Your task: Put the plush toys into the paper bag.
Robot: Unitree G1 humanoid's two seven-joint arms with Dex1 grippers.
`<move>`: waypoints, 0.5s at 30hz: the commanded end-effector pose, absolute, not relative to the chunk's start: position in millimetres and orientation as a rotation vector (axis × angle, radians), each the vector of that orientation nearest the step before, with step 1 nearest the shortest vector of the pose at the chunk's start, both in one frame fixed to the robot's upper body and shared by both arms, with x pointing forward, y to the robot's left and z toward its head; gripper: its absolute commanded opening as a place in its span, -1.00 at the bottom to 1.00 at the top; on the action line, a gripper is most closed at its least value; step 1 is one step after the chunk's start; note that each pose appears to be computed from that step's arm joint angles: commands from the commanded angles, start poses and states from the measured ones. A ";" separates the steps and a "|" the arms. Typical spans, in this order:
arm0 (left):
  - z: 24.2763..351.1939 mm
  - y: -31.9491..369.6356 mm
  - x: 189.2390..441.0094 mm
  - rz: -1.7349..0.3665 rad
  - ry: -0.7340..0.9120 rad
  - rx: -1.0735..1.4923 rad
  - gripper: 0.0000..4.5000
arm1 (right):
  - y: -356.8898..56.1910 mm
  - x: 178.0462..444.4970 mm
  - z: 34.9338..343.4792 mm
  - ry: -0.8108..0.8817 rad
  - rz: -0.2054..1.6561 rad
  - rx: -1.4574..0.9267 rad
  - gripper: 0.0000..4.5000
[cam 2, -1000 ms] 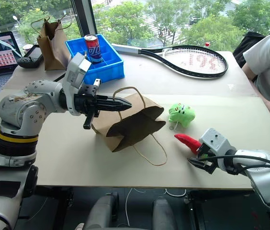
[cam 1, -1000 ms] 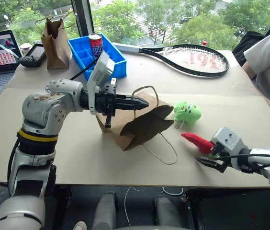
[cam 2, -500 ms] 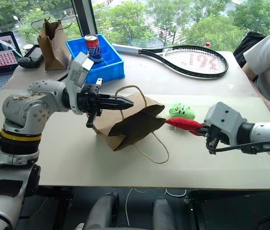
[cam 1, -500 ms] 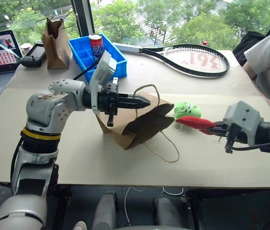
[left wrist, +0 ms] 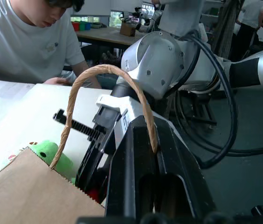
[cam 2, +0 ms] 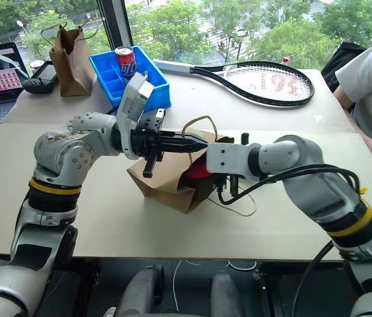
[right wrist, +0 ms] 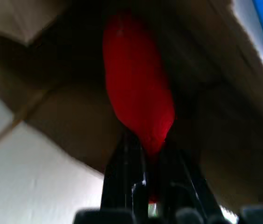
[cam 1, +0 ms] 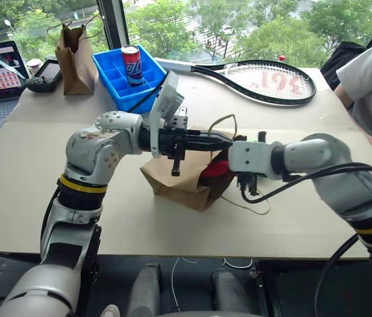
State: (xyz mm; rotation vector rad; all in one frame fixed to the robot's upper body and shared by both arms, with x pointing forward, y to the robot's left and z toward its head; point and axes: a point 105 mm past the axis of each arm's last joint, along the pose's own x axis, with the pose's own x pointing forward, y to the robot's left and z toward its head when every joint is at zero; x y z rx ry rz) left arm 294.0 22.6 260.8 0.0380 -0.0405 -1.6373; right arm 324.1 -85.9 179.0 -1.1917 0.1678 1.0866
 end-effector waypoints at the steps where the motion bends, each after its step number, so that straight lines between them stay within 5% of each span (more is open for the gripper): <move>1: 272.7 16.8 289.5 -1.627 -0.092 0.033 -1.00 | -57.7 324.9 177.4 0.040 1.100 -1.243 -0.99; 8: 269.6 21.8 299.2 -1.534 -0.082 0.011 -1.00 | -30.6 313.8 169.6 -0.065 1.067 -0.913 -0.99; 15: 265.4 29.4 297.7 -1.505 -0.070 0.011 -1.00 | -49.1 311.9 171.6 -0.007 0.972 -0.682 0.10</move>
